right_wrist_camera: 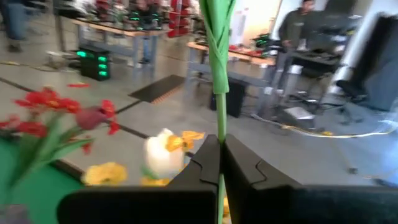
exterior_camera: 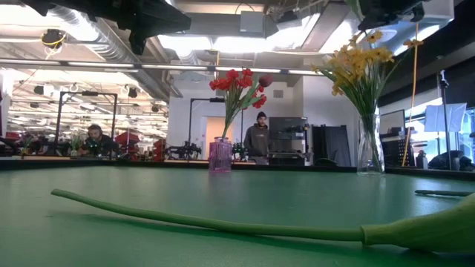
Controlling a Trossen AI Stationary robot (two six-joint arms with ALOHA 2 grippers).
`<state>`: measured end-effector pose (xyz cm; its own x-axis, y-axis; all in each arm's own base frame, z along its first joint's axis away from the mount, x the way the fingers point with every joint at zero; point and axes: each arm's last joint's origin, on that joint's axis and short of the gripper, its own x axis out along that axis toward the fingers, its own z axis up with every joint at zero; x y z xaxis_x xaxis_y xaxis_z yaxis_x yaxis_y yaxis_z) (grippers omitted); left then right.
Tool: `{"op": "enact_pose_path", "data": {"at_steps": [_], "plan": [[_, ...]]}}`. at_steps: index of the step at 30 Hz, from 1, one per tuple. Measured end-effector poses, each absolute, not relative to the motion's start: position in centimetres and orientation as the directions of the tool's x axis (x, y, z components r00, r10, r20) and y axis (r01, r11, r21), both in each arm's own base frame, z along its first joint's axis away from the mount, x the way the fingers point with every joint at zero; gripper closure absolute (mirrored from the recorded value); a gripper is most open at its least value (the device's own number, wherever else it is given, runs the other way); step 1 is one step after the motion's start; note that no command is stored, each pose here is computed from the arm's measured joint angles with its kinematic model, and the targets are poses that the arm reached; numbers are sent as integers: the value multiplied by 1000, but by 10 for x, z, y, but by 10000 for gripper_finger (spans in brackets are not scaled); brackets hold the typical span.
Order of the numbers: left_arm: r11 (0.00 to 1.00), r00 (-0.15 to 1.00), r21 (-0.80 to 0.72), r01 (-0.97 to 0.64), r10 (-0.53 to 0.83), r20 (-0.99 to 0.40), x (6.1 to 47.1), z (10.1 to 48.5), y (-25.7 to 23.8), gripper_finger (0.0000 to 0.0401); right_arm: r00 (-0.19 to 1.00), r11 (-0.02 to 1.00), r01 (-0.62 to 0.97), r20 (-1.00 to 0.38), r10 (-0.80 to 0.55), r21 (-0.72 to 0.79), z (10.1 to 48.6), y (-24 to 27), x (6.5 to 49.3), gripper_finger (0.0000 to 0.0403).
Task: Sort flowers into vase by color
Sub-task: Put the white flower into the transparent vase
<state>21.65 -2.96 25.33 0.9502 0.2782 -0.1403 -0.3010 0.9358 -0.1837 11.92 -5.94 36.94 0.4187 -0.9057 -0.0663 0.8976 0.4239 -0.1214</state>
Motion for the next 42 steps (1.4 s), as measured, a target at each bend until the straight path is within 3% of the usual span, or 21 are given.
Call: {"op": "enact_pose_path", "data": {"at_steps": [6,15,24,30,42], "plan": [[936,950,-184,-301,278,-140,217,253,-30,374,468,473,876,-69,-881,-92,367,-61,121,398],[936,950,-182,-302,278,-144,216,253,-30,374,428,444,885,-130,-894,-138,324,-63,124,398],[936,947,-175,-305,279,-159,216,251,-30,374,537,536,843,37,-843,-48,297,-58,117,398],[933,943,-181,-311,280,-179,216,249,-29,374,530,527,848,64,-846,-58,281,-56,109,398],[932,943,-184,-311,280,-179,216,249,-29,374,532,528,847,146,-834,-69,298,-51,97,398]]}}
